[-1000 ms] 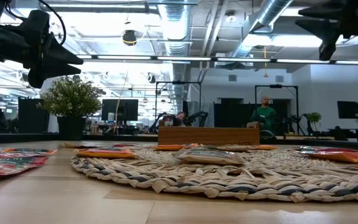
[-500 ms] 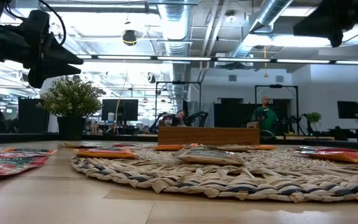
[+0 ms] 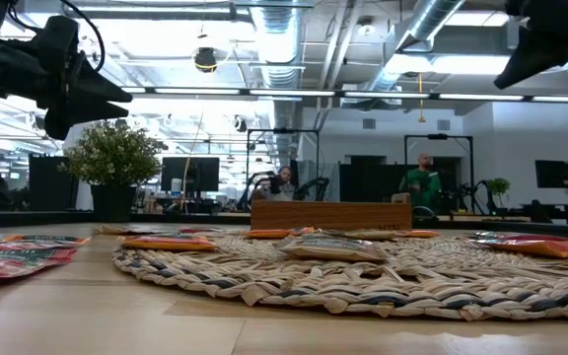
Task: Pick & Place Tea
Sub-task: Put the brown tea bag into the right section of the wooden organizer
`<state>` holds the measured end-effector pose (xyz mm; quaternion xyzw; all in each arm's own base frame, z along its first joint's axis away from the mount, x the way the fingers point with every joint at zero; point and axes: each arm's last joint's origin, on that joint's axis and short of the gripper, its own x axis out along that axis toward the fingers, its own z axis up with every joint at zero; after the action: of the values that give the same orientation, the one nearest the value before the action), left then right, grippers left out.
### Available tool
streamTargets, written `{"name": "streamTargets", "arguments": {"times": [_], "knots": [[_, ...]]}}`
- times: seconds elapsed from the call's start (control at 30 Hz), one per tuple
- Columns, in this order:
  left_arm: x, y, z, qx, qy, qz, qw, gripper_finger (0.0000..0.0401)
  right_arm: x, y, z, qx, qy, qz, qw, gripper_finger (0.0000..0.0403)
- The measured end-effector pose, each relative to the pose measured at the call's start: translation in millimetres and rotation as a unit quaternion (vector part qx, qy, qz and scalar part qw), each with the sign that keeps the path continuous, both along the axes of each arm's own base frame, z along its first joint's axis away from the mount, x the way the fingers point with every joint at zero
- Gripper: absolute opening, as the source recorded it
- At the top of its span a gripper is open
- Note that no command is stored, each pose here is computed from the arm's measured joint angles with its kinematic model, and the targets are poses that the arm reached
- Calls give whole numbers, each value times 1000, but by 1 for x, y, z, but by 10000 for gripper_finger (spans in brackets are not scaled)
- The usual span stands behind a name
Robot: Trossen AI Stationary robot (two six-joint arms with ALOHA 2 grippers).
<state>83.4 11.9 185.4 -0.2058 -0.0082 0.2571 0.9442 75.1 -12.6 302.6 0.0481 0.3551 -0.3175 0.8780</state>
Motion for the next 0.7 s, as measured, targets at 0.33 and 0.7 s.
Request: {"name": "streamTargets", "arguments": {"times": [0.33, 0.7], "knots": [[0, 0, 0, 0, 0, 0, 1000, 151, -5, 1, -5, 44, 17, -13, 999, 85], [0, 0, 0, 0, 0, 0, 1000, 151, -18, 4, -20, 162, 102, -141, 971, 105]]}}
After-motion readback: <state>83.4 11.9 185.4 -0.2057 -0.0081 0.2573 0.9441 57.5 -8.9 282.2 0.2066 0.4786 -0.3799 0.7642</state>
